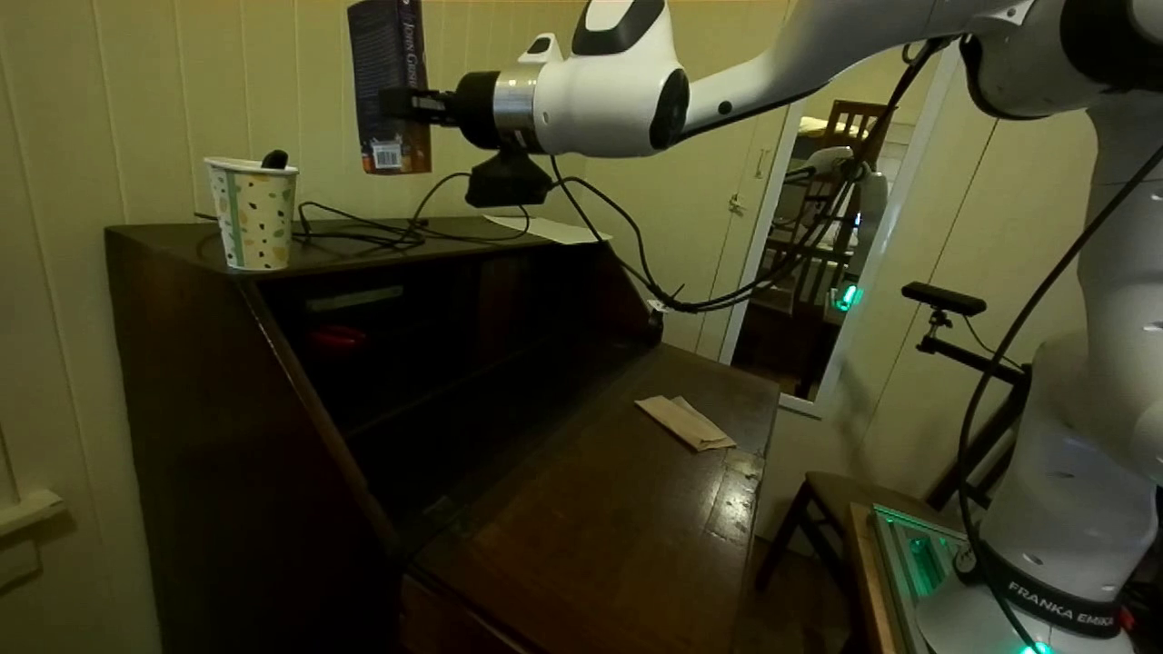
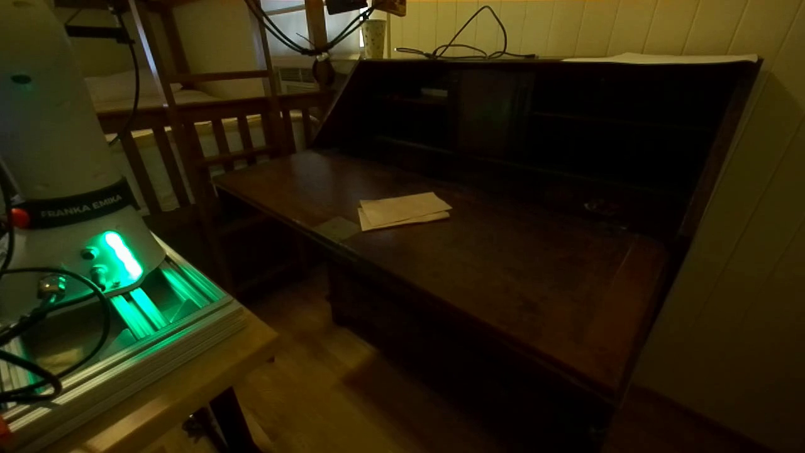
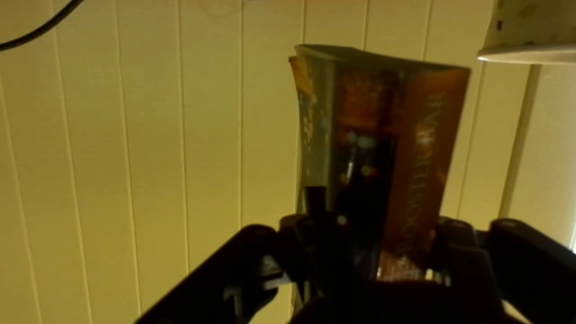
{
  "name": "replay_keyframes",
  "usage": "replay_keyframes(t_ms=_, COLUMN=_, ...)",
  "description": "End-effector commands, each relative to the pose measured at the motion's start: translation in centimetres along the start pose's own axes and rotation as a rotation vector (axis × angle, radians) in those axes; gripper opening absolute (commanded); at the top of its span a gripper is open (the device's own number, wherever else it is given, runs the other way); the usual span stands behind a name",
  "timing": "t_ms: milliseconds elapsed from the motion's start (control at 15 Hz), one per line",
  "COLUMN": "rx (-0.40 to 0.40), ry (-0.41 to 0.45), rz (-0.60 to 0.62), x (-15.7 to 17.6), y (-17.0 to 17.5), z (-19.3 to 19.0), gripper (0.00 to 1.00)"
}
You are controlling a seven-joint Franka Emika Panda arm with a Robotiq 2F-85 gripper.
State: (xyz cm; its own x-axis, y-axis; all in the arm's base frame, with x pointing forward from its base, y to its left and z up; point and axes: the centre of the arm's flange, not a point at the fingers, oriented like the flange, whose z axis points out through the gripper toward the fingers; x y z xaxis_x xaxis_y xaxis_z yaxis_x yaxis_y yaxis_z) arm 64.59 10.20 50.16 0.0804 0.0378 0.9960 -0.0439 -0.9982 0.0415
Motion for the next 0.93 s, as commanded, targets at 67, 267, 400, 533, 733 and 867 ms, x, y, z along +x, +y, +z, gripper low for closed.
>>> replay_keyframes(t_ms=67, rx=0.002, ry=0.0, rz=0.001, x=0.0, y=-0.1, z=0.0, gripper=0.35)
replay_keyframes(t_ms=267, rx=-0.01, ry=0.022, rz=-0.004, x=-0.7, y=0.1, z=0.2, gripper=0.1)
replay_keyframes(t_ms=400, rx=-0.035, ry=0.036, rz=0.001, x=-1.5, y=0.5, z=0.7, gripper=0.1)
replay_keyframes(t_ms=533, rx=-0.061, ry=0.061, rz=0.0, x=-2.1, y=0.8, z=1.2, gripper=0.1)
replay_keyframes(t_ms=733, rx=-0.073, ry=0.111, rz=0.025, x=-2.9, y=1.1, z=2.5, gripper=0.1)
replay_keyframes(t_ms=867, rx=-0.049, ry=0.119, rz=0.055, x=-3.1, y=0.8, z=3.1, gripper=0.1)
